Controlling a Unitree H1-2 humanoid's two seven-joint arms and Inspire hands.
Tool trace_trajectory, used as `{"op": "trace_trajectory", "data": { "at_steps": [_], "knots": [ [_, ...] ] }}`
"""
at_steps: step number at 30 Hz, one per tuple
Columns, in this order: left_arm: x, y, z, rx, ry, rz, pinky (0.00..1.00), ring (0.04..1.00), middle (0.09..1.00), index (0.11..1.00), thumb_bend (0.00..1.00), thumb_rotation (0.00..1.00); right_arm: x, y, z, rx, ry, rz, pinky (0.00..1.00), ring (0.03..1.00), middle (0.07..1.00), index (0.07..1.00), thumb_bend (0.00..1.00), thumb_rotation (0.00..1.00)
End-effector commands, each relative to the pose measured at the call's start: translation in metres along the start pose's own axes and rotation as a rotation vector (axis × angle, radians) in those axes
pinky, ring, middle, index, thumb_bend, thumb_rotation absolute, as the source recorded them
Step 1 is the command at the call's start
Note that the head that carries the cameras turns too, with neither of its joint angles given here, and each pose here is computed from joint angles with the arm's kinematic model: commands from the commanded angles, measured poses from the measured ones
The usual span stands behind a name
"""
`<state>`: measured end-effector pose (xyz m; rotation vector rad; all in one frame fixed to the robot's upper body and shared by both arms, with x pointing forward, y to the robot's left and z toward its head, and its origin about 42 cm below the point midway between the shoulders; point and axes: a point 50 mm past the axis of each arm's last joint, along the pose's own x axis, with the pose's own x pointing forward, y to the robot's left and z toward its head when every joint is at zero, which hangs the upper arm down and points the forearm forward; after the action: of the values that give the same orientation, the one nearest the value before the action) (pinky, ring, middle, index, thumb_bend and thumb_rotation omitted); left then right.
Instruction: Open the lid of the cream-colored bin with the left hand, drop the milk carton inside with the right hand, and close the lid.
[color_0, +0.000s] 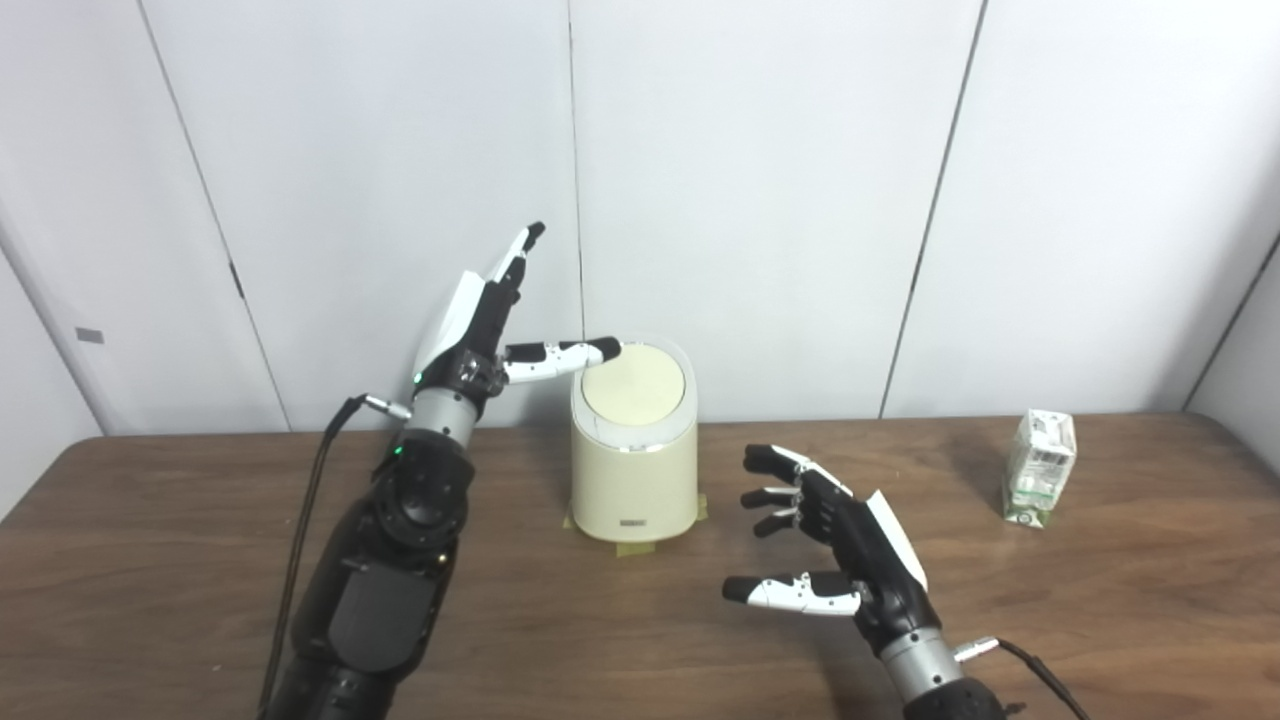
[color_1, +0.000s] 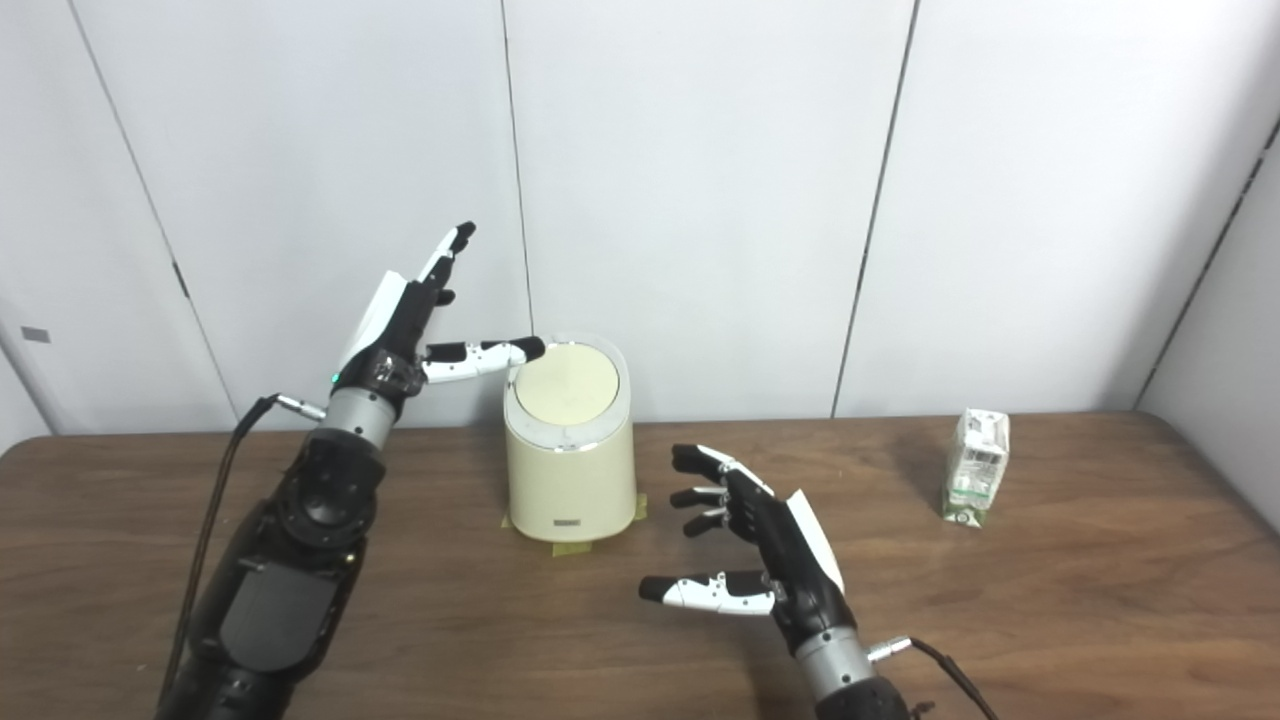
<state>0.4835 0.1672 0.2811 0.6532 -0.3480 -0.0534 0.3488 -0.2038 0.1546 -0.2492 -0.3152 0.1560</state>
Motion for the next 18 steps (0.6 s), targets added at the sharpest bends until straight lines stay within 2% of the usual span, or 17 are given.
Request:
{"op": "trace_trajectory", "data": {
  "at_steps": [1,4,12,18],
  "knots": [
    [0.018,0.011,0.028,0.026,-0.075,0.061,0.83,0.976,1.000,1.000,0.89,0.28,0.012,-0.002,0.020,-0.002,-0.096,-0.018,0.57,0.701,0.819,0.803,0.78,0.20],
    [0.019,0.002,0.026,0.065,-0.044,0.047,0.78,0.959,1.000,1.000,0.91,0.29,0.012,-0.001,0.022,-0.007,-0.096,-0.024,0.57,0.704,0.819,0.805,0.78,0.20],
    [0.018,-0.009,0.017,0.111,-0.011,0.028,0.75,0.946,1.000,1.000,0.93,0.30,0.012,0.001,0.024,0.016,-0.108,-0.029,0.56,0.711,0.819,0.811,0.77,0.20],
    [0.017,-0.015,0.008,0.162,0.009,0.018,0.77,0.957,0.996,1.000,0.92,0.27,0.013,0.002,0.027,0.013,-0.106,-0.029,0.56,0.701,0.817,0.802,0.77,0.18]
  ]
}}
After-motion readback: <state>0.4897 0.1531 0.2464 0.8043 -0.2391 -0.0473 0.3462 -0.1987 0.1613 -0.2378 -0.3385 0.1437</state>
